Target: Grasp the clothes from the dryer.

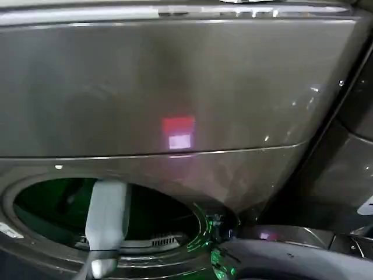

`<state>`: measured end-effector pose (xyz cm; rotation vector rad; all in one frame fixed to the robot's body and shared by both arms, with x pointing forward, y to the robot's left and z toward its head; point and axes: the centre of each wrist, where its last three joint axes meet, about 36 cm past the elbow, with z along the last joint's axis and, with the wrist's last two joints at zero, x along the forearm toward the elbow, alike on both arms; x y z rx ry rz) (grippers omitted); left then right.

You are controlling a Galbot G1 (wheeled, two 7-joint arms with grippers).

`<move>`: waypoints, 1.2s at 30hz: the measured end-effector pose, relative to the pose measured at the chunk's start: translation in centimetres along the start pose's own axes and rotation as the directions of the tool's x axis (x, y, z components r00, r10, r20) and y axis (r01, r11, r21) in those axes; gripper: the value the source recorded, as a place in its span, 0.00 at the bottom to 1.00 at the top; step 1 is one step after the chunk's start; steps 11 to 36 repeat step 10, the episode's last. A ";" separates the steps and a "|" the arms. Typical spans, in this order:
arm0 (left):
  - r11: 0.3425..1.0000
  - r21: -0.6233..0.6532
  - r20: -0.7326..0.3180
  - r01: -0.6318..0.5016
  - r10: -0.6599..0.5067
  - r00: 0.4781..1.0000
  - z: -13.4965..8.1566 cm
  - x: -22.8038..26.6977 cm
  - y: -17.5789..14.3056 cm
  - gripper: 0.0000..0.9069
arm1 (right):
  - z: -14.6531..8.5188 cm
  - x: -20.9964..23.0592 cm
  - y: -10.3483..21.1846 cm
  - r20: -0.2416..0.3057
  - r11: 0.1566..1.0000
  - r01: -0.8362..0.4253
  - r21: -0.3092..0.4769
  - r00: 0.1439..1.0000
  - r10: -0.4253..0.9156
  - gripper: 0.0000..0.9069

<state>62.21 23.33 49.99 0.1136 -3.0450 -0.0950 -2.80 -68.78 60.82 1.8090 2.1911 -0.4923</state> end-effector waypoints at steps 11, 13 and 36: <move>1.000 -0.018 0.006 -0.019 0.019 1.000 0.0 0.0 -0.4 0.00 | -0.9 0.0 -0.2 -0.009 1.000 -0.017 -0.009 1.000 0.017 1.00; 1.000 -0.018 0.006 -0.019 0.019 1.000 0.0 0.0 -0.4 0.00 | -0.9 0.0 -0.2 -0.009 1.000 -0.017 -0.009 1.000 0.017 1.00; 1.000 -0.018 0.006 -0.019 0.019 1.000 0.0 0.0 -0.4 0.00 | -0.9 0.0 -0.2 -0.009 1.000 -0.017 -0.009 1.000 0.017 1.00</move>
